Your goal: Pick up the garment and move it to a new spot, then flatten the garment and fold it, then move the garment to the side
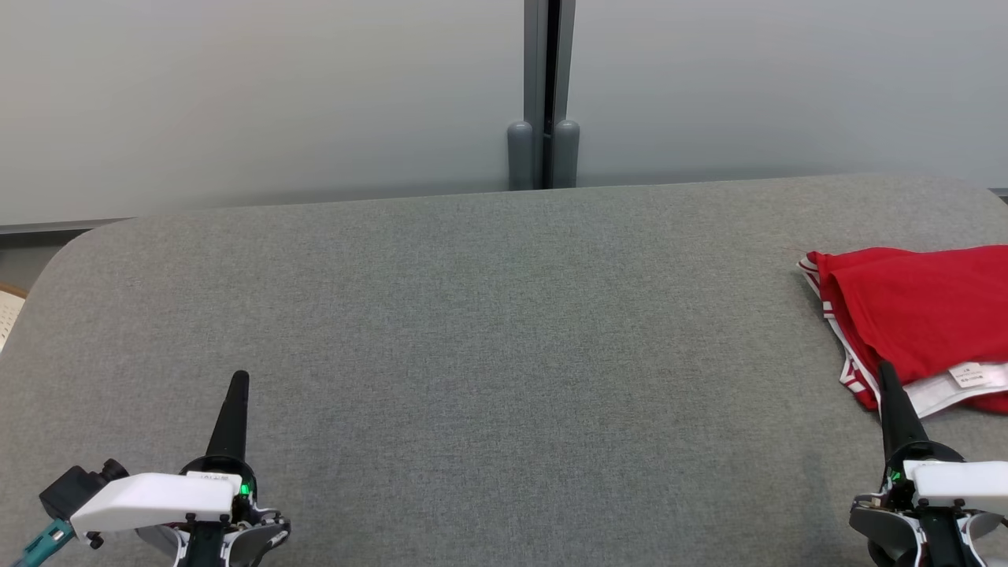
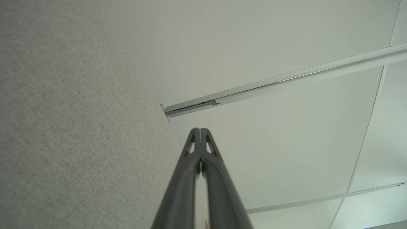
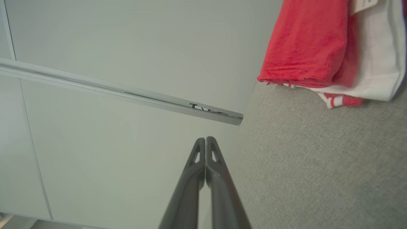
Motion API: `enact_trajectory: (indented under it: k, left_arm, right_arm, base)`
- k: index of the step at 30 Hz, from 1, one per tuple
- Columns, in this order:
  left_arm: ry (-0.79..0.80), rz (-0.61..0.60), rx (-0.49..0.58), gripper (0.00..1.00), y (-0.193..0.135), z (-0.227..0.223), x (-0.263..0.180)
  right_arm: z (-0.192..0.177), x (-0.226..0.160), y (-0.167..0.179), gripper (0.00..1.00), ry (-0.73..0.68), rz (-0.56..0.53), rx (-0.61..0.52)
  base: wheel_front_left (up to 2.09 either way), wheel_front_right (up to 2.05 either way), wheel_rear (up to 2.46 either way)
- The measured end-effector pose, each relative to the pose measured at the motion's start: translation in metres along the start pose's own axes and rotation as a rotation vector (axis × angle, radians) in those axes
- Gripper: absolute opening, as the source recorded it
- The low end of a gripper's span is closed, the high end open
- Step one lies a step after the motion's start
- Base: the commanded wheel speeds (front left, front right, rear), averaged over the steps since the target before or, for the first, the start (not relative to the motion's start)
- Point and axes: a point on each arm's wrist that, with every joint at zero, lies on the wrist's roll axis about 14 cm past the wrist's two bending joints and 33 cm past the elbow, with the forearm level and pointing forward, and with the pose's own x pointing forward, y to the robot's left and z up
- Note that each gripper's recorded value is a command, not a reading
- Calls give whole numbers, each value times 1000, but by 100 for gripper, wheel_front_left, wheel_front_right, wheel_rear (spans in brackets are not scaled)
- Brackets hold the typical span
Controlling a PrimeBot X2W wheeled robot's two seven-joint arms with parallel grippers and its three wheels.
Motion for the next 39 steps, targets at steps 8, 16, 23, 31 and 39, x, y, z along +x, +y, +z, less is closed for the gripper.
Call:
enact_trajectory:
  k: [8,16,23,31,39]
  left_arm:
    - [-5,-14,-66,0,-2,4,1]
    - [-11,-34,-121,0,-6,9,4]
    - [-13,-47,-162,0,-8,12,4]
    - [-19,-59,-207,0,-9,15,5]
    - [-21,-72,-232,0,-12,17,6]
  right_arm:
    - [2,-1,0,0,-3,1,72]
    - [4,-1,1,0,-7,5,132]
    - [5,-1,3,0,-10,14,183]
    - [7,0,6,0,-11,24,229]
    - [7,-1,6,0,-12,27,260]
  base:
    - [0,0,0]
    - [0,0,0]
    - [0,0,0]
    - [0,0,0]
    - [0,0,0]
